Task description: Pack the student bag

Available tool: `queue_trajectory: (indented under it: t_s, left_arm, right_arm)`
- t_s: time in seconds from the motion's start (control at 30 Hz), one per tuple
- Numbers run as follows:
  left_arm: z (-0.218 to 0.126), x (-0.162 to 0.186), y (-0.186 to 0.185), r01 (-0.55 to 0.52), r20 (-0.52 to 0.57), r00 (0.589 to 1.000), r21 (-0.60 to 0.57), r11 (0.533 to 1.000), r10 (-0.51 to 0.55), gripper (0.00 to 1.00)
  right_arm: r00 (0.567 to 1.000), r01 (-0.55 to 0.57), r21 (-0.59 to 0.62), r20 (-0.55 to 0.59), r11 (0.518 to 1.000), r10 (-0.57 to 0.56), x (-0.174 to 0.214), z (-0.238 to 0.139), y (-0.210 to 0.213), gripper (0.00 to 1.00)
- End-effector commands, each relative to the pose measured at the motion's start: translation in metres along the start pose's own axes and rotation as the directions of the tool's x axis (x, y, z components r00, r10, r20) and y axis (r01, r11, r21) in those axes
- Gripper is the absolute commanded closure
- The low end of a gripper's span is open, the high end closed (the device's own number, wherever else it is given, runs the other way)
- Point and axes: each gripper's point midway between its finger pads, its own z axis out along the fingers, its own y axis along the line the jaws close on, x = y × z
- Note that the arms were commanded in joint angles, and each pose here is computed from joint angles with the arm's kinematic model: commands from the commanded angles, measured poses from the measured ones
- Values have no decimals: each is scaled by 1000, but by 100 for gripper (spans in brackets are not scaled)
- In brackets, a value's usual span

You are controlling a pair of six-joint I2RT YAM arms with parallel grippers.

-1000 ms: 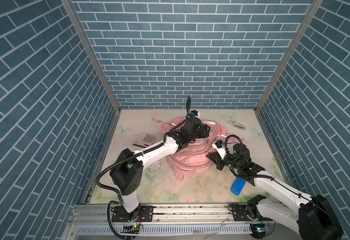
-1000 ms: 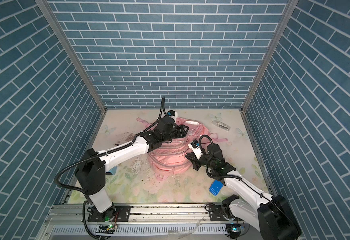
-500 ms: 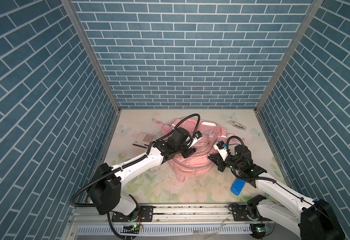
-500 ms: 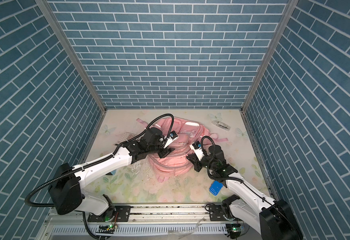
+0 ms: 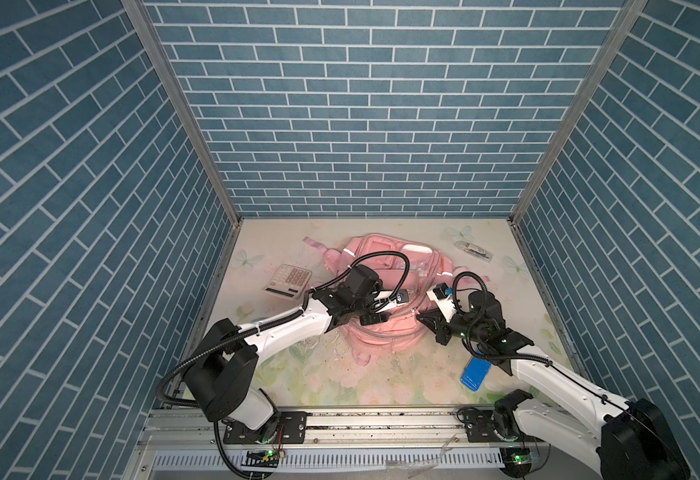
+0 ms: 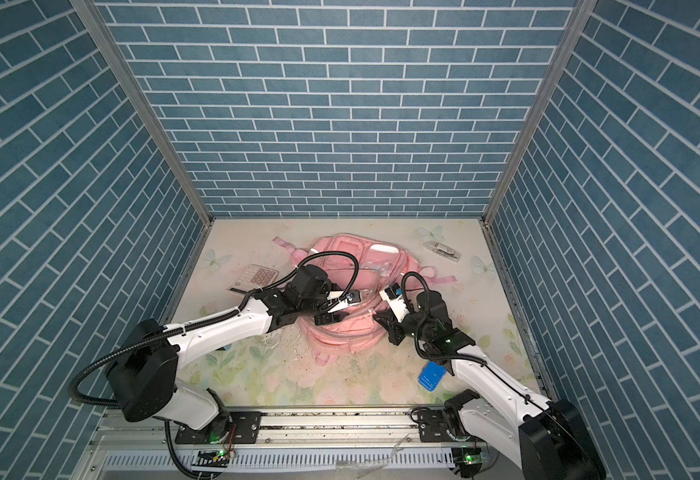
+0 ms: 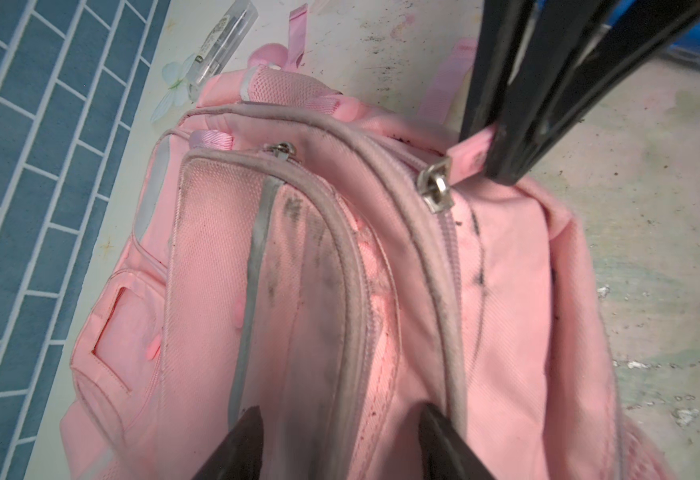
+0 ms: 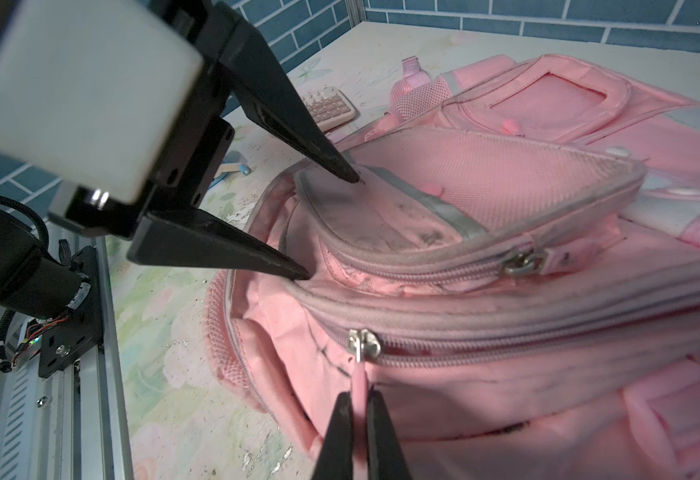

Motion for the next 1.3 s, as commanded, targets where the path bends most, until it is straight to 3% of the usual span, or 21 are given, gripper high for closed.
queue_trajectory:
  t_s: [0.0,0.27,0.43,0.67,0.83,0.93,1.0,1.13,1.27]
  left_arm:
    - [11,8,-11,-53,3,999,52,997,53,39]
    - [16,10,-13,-54,-7,998,59,997,54,39]
    - [16,16,3,-41,-49,998,-30,999,40,39]
    - [22,2,15,-18,-11,1000,-45,999,17,45]
    - [33,9,14,32,-50,998,-15,999,-33,63]
    - [34,10,15,76,-65,995,-18,997,-77,89]
    - [33,8,16,125,-68,990,-11,992,-125,100]
    - [25,-3,16,273,-52,961,-18,962,-273,100]
    - [11,-18,21,471,-50,880,-42,881,-473,100]
  right_arm:
    - [996,46,-52,80,998,-42,-24,-3,11,100]
    - [996,48,-54,80,997,-44,-25,-4,12,100]
    - [997,45,-56,71,997,-41,-19,-4,12,100]
    - [997,47,-55,65,997,-43,-18,-3,11,100]
    - [997,43,-24,66,999,-41,-19,-3,6,100]
    - [997,34,29,71,999,-37,-21,-4,-3,100]
    - [997,35,65,72,997,-39,-24,-6,-8,100]
    - [995,49,112,83,993,-58,-33,-10,-20,100]
    - [992,56,154,104,987,-72,-44,-20,-34,100]
